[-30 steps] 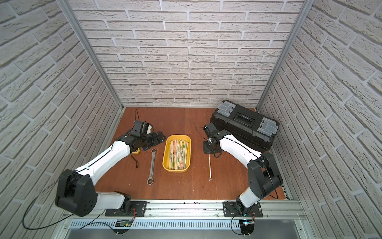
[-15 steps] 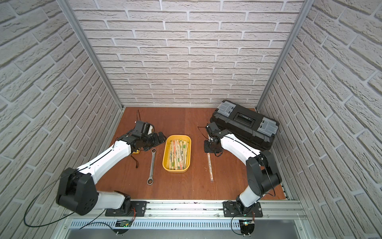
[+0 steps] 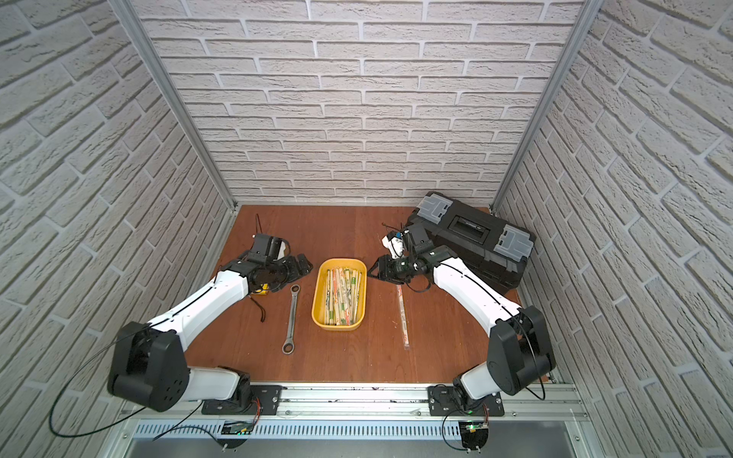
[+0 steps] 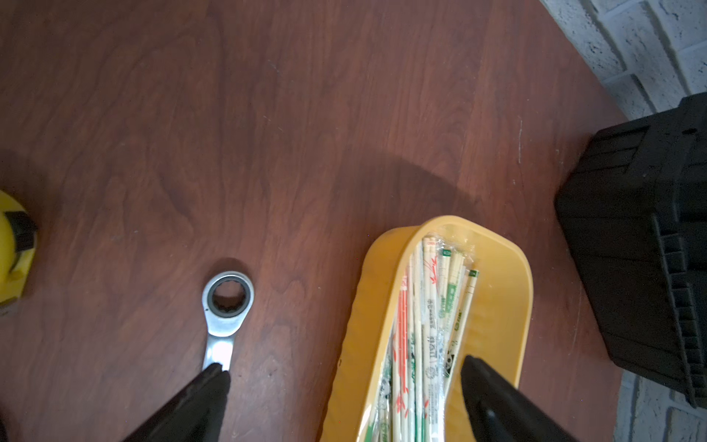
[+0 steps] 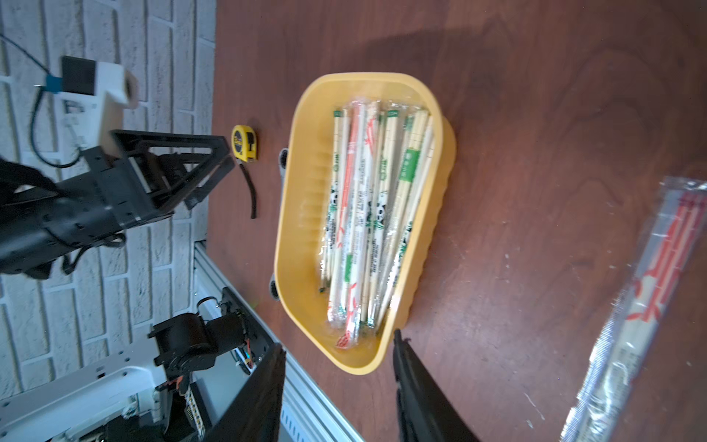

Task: Take the paired disposable chopsticks out of the storage box
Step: Pick up the paired disposable chopsticks from the storage box, then place the paired disposable chopsticks at the center of the board.

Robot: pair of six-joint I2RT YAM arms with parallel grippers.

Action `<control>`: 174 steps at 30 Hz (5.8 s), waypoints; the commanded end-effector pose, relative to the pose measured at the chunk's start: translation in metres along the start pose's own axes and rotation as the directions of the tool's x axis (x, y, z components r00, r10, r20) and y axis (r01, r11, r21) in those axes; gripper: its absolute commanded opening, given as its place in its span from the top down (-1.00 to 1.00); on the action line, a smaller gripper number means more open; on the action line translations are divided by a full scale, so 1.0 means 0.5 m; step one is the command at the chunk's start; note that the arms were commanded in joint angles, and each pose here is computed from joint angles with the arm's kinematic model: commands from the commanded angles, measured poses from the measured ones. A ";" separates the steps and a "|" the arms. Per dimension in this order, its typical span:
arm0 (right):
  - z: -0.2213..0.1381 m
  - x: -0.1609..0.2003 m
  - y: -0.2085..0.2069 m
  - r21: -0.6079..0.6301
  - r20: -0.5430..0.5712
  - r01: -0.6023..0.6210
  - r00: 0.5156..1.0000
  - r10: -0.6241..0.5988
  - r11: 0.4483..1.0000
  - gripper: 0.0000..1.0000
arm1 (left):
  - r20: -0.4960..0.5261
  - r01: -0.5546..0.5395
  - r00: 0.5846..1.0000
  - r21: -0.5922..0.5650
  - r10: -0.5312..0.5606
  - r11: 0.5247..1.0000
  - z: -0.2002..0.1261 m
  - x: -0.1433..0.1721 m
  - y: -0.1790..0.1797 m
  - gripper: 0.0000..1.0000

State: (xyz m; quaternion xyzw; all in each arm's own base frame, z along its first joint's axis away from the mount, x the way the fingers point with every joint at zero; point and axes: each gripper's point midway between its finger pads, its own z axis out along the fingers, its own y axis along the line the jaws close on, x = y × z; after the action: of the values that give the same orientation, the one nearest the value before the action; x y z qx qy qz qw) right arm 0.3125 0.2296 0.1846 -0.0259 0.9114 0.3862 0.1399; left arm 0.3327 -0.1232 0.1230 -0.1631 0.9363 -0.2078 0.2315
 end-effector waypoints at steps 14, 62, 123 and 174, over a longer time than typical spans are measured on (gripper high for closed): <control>0.070 -0.015 0.064 0.041 -0.061 0.081 0.995 -0.079 0.996 0.11 | 0.058 0.043 0.997 0.048 -0.045 0.998 -0.012 -0.031 0.028 -0.97; 0.303 0.086 -0.049 0.395 -0.368 0.308 0.916 -0.158 0.866 0.48 | 0.046 0.057 0.997 0.030 -0.058 0.998 -0.003 -0.021 0.049 -0.96; 0.249 0.028 -0.002 0.252 -0.198 0.166 0.973 -0.117 0.953 0.87 | 0.040 -0.035 0.999 0.058 0.033 0.998 -0.004 -0.023 -0.014 -0.96; -0.022 0.106 -0.228 0.427 -0.025 -0.079 0.995 0.099 0.901 0.39 | 0.012 -0.141 0.990 0.023 0.141 0.990 0.011 0.004 -0.070 -0.96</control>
State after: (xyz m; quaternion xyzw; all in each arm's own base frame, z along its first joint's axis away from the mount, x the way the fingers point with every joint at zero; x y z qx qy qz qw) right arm 0.2625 0.1264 0.0665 0.0393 0.9890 0.1264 0.0662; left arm 0.3374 -0.1582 0.1306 -0.0942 0.9422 -0.2093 0.2441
